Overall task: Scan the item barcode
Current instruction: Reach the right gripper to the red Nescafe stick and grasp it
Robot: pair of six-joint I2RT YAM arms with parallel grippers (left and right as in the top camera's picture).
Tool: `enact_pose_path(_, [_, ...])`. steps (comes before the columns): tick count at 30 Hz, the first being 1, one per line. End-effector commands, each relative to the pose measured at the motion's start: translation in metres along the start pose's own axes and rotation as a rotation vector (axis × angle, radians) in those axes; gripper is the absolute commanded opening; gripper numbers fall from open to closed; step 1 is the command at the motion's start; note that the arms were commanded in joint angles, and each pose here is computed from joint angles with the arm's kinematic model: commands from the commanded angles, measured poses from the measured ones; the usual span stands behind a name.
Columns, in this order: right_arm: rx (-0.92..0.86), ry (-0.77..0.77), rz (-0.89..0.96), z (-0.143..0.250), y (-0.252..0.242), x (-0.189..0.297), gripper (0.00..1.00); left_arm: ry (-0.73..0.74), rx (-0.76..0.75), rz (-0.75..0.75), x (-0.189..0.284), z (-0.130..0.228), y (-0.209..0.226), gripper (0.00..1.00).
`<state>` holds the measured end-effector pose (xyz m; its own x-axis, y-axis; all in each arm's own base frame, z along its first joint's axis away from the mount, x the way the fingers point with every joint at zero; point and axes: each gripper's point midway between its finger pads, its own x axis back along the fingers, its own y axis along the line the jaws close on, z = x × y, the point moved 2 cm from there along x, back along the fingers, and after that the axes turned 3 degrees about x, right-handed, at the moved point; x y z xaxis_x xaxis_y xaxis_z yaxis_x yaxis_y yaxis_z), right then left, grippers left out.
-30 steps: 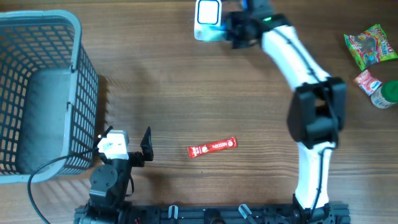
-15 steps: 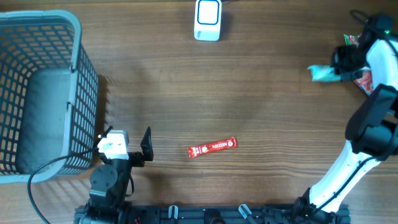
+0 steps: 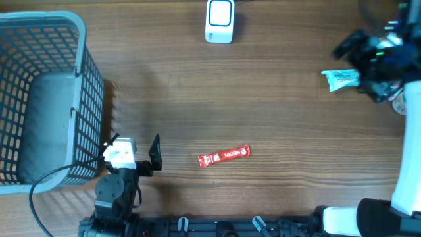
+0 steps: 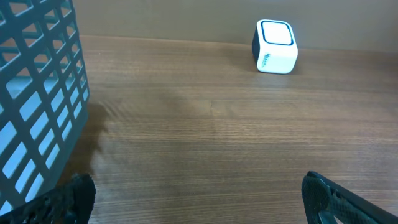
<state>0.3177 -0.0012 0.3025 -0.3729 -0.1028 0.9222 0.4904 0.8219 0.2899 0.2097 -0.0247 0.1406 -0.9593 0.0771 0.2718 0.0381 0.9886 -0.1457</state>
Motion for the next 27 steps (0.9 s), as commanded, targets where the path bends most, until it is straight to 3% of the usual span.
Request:
enact_pose_path(1, [0.385,0.22,0.057,0.064,0.027,-0.039,0.99,-0.008,-0.013,-0.017,0.0,-0.001,0.003,1.0])
enact_pose_path(2, [0.493,0.293,0.096,0.099,0.035,-0.059,0.99,-0.008,-0.013,-0.017,0.0,-0.001,0.003,1.0])
enact_pose_path(5, [0.681,0.343,0.083,0.146,0.052,-0.102,0.96,-0.008,-0.013,-0.017,0.0,-0.001,0.003,1.0])
enact_pose_path(7, [0.857,0.363,0.046,0.184,0.06,-0.135,0.54,-0.008,-0.013,-0.017,0.0,-0.001,0.003,1.0])
enact_pose_path(10, [1.007,0.348,-0.009,0.212,0.064,-0.165,0.38,-0.008,-0.013,-0.017,0.0,-0.001,0.003,1.0])
enact_pose_path(11, [1.119,0.344,-0.037,0.218,0.064,-0.172,0.39,-0.008,-0.013,-0.017,0.0,-0.001,0.003,1.0])
enact_pose_path(13, [1.248,0.354,-0.056,0.225,0.059,-0.18,0.84,-0.008,-0.013,-0.017,0.0,-0.001,0.003,1.0])
enact_pose_path(14, [1.265,0.35,-0.068,0.226,0.059,-0.182,0.96,-0.008,-0.013,-0.017,0.0,-0.001,0.003,1.0])
enact_pose_path(15, [1.265,0.35,-0.12,0.23,0.066,-0.183,1.0,-0.008,-0.013,-0.017,0.0,-0.001,0.003,1.0])
enact_pose_path(18, [1.348,0.361,-0.295,0.25,0.085,-0.184,1.0,-0.008,-0.013,-0.017,0.0,-0.001,0.003,1.0])
enact_pose_path(24, [1.418,0.371,-0.221,0.257,0.067,-0.201,1.0,-0.008,-0.013,-0.017,0.0,-0.001,0.003,1.0])
enact_pose_path(27, [1.465,0.108,-0.039,0.211,0.08,-0.213,1.0,-0.008,-0.013,-0.017,0.0,-0.001,0.003,1.0])
